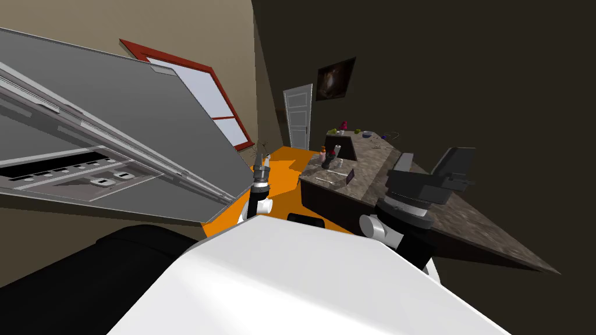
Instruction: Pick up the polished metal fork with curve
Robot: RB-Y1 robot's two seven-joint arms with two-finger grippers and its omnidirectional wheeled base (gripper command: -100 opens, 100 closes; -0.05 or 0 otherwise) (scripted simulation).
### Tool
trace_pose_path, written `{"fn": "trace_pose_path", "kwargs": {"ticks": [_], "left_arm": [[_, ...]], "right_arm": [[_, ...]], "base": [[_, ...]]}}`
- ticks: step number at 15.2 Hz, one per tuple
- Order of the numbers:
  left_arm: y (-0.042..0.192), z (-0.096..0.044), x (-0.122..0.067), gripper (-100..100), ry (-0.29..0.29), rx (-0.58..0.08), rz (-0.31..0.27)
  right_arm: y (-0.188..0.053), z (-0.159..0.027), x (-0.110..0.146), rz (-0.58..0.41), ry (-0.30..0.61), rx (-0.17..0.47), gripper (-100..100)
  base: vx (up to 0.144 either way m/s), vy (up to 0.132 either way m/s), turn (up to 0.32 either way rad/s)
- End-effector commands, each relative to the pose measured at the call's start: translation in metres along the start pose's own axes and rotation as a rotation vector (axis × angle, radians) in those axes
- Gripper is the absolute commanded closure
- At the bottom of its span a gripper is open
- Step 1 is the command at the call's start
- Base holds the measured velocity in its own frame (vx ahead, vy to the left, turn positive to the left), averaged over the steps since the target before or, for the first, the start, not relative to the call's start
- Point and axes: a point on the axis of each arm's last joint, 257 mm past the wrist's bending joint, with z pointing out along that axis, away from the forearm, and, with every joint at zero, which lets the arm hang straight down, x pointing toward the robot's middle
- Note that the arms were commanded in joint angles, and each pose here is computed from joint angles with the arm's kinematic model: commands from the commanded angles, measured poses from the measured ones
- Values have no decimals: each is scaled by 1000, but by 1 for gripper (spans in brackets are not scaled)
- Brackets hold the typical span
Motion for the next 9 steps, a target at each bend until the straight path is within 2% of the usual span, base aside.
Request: {"fn": "trace_pose_path", "kwargs": {"ticks": [1, 7, 8, 9], "left_arm": [[0, 0, 0, 0, 0, 0, 0], [0, 0, 0, 0, 0, 0, 0], [0, 0, 0, 0, 0, 0, 0], [0, 0, 0, 0, 0, 0, 0]], "right_arm": [[-3, -1, 6, -6, 35, 4, -100], [-25, -10, 31, -34, 173, 33, -100], [-25, -10, 32, -34, 174, 33, -100], [-33, -14, 39, -45, 218, 45, -100]], "base": [[4, 2, 34], [20, 5, 83], [25, 6, 87], [27, 7, 106]]}}
